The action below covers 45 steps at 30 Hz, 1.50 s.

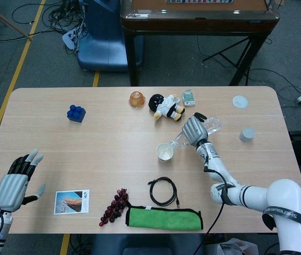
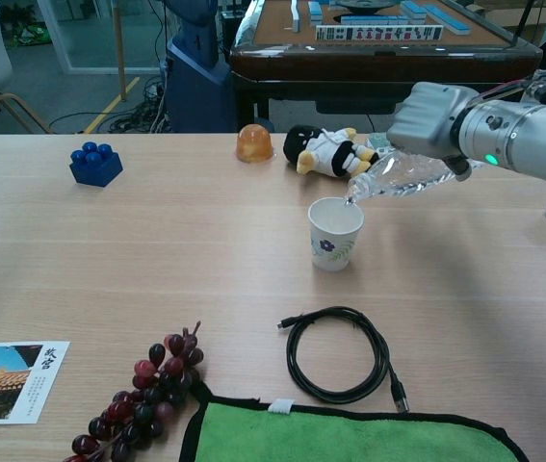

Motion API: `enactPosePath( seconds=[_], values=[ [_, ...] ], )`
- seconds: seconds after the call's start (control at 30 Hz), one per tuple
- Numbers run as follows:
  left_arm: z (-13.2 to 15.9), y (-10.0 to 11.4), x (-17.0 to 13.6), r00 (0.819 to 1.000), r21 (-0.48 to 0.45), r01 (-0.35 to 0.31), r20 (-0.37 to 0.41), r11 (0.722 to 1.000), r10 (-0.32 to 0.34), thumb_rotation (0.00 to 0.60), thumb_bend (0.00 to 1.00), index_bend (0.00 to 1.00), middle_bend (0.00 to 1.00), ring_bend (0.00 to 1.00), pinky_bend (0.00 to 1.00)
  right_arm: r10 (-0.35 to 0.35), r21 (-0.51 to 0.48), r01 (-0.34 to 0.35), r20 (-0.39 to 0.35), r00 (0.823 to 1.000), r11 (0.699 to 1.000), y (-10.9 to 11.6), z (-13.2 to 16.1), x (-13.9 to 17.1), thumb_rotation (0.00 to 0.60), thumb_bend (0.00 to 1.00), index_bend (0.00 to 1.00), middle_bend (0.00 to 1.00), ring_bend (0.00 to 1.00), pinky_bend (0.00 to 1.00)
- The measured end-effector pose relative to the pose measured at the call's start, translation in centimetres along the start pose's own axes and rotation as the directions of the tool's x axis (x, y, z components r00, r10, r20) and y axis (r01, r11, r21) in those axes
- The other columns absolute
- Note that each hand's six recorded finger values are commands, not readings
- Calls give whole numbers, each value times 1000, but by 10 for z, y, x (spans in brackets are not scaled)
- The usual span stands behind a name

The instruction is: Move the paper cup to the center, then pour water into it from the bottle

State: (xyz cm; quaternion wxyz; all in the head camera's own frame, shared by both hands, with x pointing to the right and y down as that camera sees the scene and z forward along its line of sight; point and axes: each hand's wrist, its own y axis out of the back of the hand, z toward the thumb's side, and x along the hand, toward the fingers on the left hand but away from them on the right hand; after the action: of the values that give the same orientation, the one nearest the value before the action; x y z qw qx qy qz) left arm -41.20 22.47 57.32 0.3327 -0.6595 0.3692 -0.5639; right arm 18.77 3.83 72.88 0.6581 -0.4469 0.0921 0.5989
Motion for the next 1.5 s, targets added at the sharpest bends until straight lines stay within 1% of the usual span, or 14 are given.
enactPosePath(
  seconds=[0.5,1.1,1.27,1.37,1.5],
  values=[
    [0,1,0,1000,-3,-4,2,1000,4,600,318,61,0,0,54,-14,37,14,-6,1000,999,8,5,-2,600,183,619,607,475,498],
    [0,2,-1,1000,-5,-6,0,1000,6,600,318,60,0,0,55,-24,35,24,-5,1000,999,12,8,-4,600,183,619,607,475,498],
    [0,2,-1,1000,-5,-5,0,1000,5,600,317,62,0,0,55,-23,-5,23,-1,1000,1000,10,9,-3,600,183,619,607,475,498],
    [-1,2,-1,1000,-7,-5,-1,1000,5,600,318,62,0,0,55,-22,-49,22,4,1000,999,7,9,-3,600,183,619,607,475,498],
    [-1,1,-1,1000,-7,-3,-2,1000,3,600,318,62,0,0,55,-18,-135,19,6,1000,991,3,10,-2,600,183,619,607,475,498]
  ],
)
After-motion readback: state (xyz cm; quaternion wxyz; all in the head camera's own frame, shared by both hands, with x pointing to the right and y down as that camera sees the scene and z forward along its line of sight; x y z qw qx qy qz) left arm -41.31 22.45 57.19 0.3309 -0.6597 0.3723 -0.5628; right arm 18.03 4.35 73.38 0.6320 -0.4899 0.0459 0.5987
